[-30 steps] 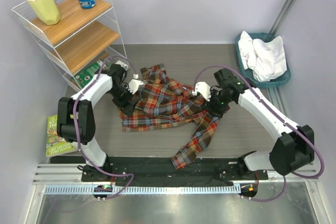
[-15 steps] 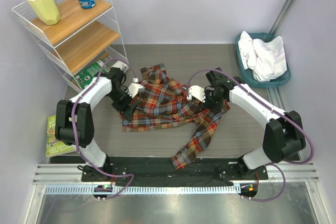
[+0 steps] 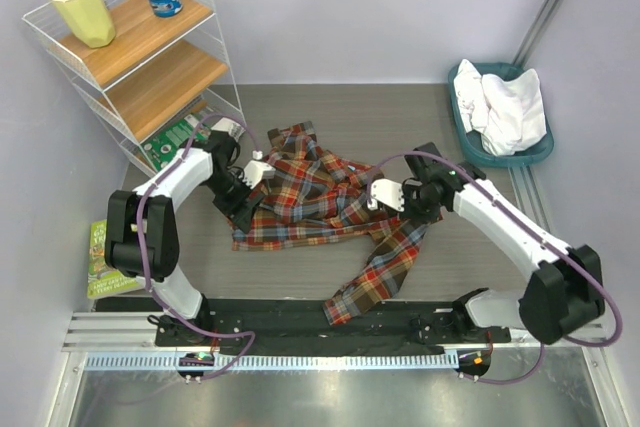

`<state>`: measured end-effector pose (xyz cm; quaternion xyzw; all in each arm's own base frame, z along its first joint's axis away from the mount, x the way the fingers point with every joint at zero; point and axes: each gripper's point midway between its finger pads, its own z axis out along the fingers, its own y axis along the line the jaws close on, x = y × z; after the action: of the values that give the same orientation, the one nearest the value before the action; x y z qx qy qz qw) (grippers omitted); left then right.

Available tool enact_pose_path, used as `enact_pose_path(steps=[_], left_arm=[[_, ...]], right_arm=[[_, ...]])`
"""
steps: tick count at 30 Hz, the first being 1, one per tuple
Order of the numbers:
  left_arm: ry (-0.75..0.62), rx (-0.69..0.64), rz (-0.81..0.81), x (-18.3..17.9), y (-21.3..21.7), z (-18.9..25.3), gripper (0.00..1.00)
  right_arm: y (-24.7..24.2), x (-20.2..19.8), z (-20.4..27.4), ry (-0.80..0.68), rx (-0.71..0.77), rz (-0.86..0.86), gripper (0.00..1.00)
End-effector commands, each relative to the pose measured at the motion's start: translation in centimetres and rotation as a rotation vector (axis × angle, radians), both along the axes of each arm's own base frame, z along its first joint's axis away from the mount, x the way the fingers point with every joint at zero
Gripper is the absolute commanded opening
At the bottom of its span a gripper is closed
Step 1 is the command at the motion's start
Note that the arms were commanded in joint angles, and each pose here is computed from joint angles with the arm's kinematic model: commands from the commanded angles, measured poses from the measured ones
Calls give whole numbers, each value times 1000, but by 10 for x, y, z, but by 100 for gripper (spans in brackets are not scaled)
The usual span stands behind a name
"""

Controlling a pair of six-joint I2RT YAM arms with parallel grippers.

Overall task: Fold and stack the long sleeve shirts
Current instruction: Flatten the shirt out

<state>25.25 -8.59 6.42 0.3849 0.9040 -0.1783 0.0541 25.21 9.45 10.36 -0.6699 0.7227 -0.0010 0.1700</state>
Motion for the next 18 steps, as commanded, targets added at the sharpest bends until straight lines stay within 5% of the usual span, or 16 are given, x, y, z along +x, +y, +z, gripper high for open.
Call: enact_pose_path(steps=[1, 11, 18], left_arm=[[-21, 0, 1, 2, 3, 0, 62], [-48, -44, -207, -40, 10, 17, 64], [-109, 16, -281, -37, 20, 2, 64]], right_arm=[[-9, -17, 14, -30, -11, 34, 5], [-10, -28, 15, -47, 43, -35, 1], [-2, -17, 35, -118, 132, -144, 1]])
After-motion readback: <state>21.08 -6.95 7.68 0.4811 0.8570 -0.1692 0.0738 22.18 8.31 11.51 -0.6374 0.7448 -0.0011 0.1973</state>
